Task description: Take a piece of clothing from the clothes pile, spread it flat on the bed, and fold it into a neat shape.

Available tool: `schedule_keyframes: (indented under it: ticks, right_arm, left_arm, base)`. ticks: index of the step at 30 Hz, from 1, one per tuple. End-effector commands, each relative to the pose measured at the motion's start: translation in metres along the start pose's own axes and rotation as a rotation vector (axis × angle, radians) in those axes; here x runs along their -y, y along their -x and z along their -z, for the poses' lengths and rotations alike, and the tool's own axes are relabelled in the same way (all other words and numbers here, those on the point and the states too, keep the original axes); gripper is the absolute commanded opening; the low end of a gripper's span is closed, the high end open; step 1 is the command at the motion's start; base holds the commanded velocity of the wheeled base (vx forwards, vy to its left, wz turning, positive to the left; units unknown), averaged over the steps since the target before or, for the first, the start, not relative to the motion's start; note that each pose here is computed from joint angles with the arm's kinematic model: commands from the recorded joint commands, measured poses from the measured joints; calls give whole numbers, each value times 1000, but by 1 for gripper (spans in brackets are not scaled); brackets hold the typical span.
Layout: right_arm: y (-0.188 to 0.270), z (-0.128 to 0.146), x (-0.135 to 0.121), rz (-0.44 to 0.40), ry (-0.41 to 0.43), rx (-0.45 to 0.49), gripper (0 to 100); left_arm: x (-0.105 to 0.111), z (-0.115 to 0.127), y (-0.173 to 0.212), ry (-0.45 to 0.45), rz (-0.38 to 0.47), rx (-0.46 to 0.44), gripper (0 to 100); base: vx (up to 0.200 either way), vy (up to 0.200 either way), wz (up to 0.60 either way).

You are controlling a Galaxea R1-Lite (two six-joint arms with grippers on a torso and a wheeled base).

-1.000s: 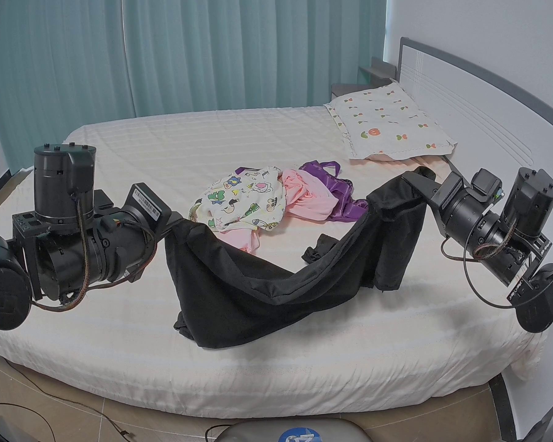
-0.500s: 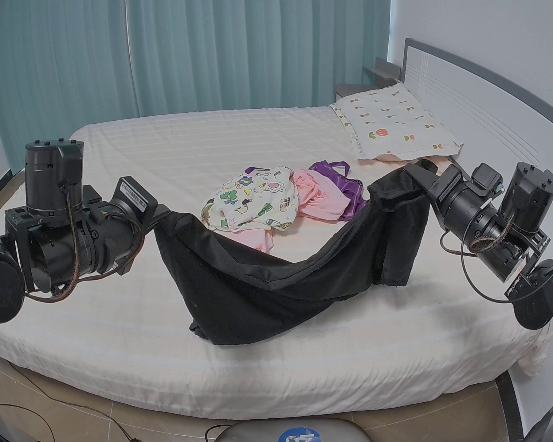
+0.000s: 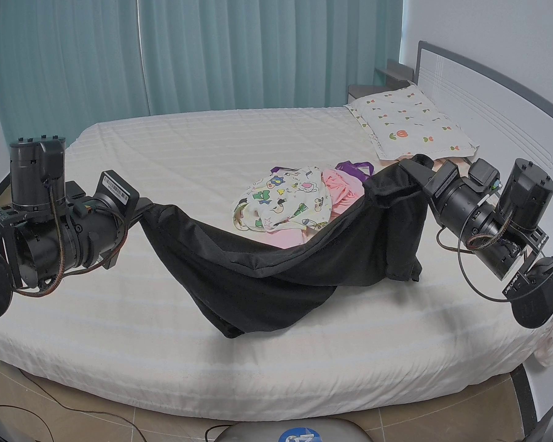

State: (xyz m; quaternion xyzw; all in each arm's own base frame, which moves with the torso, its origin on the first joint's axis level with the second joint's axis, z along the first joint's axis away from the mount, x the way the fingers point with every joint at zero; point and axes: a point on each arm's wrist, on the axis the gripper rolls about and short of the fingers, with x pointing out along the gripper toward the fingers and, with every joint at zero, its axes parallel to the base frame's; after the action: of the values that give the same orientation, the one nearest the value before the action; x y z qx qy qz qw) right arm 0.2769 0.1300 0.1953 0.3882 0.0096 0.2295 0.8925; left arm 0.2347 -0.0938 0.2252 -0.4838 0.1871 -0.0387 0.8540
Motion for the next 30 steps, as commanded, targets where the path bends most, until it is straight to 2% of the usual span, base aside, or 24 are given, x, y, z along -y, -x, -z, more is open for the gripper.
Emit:
schedule_keyframes:
  ticks: [1,11,30]
  right_arm:
    - [-3,0,-2,2,12,1,0]
    - [-6,1,-11,14,45,25,0]
    - [-7,0,-18,-5,44,34,0]
  left_arm:
    - [1,-2,2,2,4,8,0]
    - [2,-11,10,11,19,40,0]
    - [7,-19,23,18,54,73,0]
  base:
    - [0,200,0]
    - [0,200,0]
    - [0,200,0]
